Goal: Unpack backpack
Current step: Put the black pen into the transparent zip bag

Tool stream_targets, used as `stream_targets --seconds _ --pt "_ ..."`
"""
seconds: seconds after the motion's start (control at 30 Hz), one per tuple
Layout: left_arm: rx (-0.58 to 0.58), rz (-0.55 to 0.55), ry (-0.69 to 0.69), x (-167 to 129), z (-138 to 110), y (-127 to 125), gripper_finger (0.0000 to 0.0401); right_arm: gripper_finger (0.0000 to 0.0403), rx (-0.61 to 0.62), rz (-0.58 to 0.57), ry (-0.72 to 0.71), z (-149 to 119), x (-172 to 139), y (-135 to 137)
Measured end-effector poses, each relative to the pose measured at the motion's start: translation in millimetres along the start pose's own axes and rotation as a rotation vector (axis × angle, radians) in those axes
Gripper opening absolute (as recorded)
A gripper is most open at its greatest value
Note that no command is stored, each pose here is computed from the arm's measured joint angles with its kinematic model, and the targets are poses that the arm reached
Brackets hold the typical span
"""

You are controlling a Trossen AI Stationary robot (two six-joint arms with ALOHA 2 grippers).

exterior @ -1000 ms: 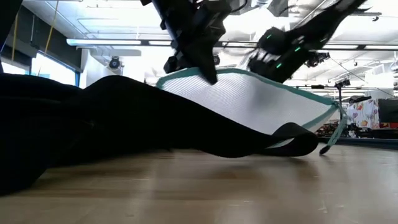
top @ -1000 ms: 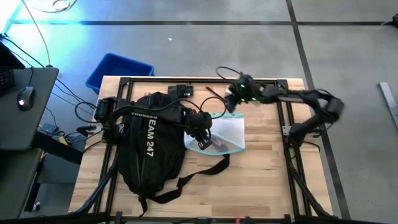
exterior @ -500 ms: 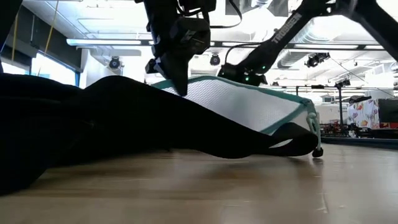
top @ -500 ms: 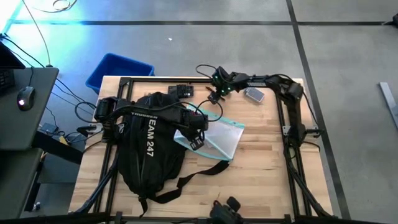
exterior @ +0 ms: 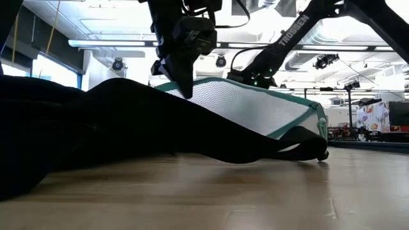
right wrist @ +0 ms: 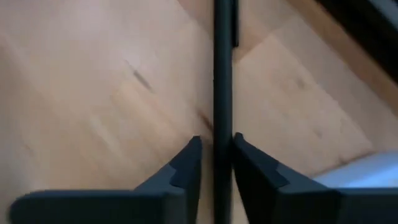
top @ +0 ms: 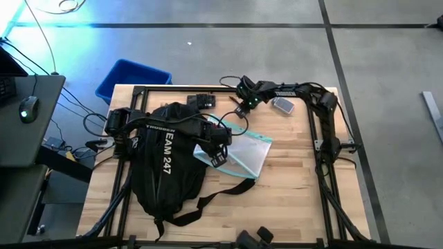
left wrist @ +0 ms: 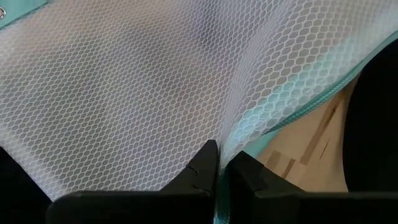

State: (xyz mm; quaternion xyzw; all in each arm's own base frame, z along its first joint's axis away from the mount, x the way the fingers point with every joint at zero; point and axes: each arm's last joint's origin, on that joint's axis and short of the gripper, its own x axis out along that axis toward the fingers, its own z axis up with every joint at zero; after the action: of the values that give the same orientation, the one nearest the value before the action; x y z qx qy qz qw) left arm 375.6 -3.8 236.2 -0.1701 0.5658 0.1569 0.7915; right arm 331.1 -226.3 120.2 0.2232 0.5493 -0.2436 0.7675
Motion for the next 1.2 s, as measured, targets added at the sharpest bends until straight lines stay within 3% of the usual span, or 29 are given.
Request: stream_targets --seconds 0.1,0.27,0.47,0.6,0.73,0.97,1.2 --pt "0.000 0.000 0.000 0 0 0 0.0000 0.0012 -0.018 0.008 0.060 -6 0 8" --pt "-0.007 0.008 -0.004 0 0 0 0.0000 0.0006 -0.079 0.013 0.170 -19 -4 25" --pt "-0.015 0.027 -0.015 0 0 1 0.0000 0.0002 -0.172 0.047 0.254 -35 -35 47" --pt "-0.020 0.027 -0.028 0 2 1 0.0000 0.0000 -0.221 0.082 0.208 -39 -60 56" --pt "-0.020 0.032 -0.038 0 2 0 0.0000 0.0004 -0.215 0.098 0.213 -67 -57 56" --pt "-0.020 0.028 -0.056 0 4 0 0.0000 0.0002 -0.126 0.123 0.062 -119 -73 55" --pt "-0.003 0.012 -0.046 0 4 0 0.0000 0.0000 -0.038 0.319 -0.491 -155 -91 36"
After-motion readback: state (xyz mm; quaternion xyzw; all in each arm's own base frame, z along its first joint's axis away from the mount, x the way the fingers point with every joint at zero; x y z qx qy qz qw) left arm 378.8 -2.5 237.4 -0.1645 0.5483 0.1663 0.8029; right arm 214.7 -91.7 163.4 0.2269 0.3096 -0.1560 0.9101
